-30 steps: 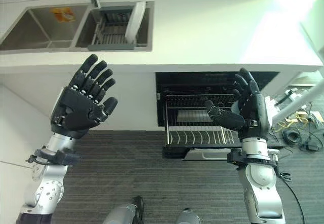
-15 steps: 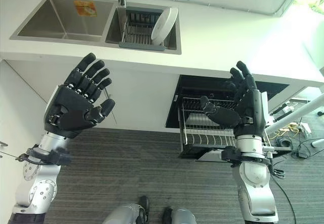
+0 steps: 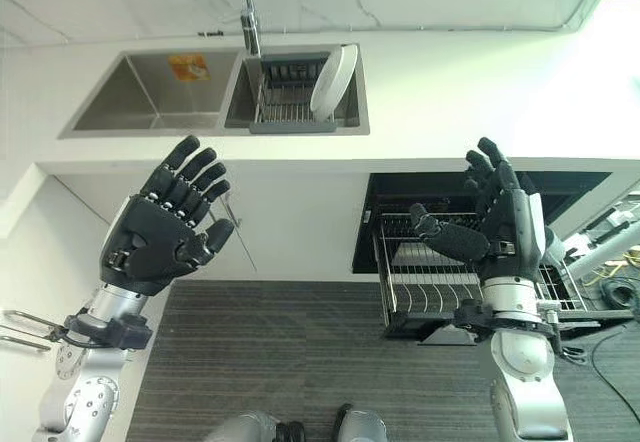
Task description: Place the dishes in the dishwasher.
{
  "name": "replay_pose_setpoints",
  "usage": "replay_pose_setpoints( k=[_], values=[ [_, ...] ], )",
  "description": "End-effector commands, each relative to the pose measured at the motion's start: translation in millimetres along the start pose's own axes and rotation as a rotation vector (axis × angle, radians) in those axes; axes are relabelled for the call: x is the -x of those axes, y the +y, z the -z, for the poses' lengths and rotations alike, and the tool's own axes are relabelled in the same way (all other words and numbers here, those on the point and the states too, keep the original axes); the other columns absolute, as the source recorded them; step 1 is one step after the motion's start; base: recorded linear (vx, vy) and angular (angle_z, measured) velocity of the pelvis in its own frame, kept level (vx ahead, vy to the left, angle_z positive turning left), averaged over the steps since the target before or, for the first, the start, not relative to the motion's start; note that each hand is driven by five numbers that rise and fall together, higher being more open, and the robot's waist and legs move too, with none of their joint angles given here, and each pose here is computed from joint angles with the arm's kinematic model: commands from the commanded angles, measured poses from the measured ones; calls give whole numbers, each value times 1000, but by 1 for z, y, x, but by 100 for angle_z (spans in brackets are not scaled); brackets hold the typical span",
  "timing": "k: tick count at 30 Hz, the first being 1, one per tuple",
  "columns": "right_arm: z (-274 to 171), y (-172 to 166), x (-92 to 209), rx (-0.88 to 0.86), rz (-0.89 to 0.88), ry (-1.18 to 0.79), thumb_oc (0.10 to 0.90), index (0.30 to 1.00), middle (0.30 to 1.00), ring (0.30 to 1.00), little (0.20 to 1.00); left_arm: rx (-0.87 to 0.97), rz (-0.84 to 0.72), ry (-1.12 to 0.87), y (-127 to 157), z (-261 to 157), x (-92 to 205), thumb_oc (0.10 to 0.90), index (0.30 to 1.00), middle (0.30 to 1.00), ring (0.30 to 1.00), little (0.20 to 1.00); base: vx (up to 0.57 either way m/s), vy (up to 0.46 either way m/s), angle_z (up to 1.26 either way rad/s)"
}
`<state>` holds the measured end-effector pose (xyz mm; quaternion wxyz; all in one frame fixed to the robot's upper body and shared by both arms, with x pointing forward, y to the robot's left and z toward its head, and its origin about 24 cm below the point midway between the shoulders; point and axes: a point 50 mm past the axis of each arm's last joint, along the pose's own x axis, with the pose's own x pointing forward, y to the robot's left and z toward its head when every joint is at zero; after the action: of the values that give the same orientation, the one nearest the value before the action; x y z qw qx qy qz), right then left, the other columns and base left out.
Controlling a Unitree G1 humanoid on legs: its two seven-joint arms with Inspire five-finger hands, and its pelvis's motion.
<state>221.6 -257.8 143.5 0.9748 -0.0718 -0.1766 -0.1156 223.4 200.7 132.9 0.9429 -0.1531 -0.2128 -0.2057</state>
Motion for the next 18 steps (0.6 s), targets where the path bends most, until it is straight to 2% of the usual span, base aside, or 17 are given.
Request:
replay_pose_setpoints(
  k=[1,5,13,18],
  values=[
    [-50,-2,-21,-34,0,-282,800,900,900,900,900,-85,140,-275,-19,-46,-18,800,900,900,900,900,114,192,14],
    [-48,1,-18,-32,-24,-281,800,900,900,900,900,-113,110,-285,-17,-46,-11,800,900,900,900,900,185,223,1],
    [-51,0,-12,-15,-71,-289,800,900,900,900,900,-156,105,-305,-14,-51,-10,800,900,900,900,900,304,265,-60],
    [-53,-5,-7,-88,42,-326,800,900,900,900,900,-210,246,-312,-23,-63,-27,800,900,900,900,900,292,188,20]
  ],
)
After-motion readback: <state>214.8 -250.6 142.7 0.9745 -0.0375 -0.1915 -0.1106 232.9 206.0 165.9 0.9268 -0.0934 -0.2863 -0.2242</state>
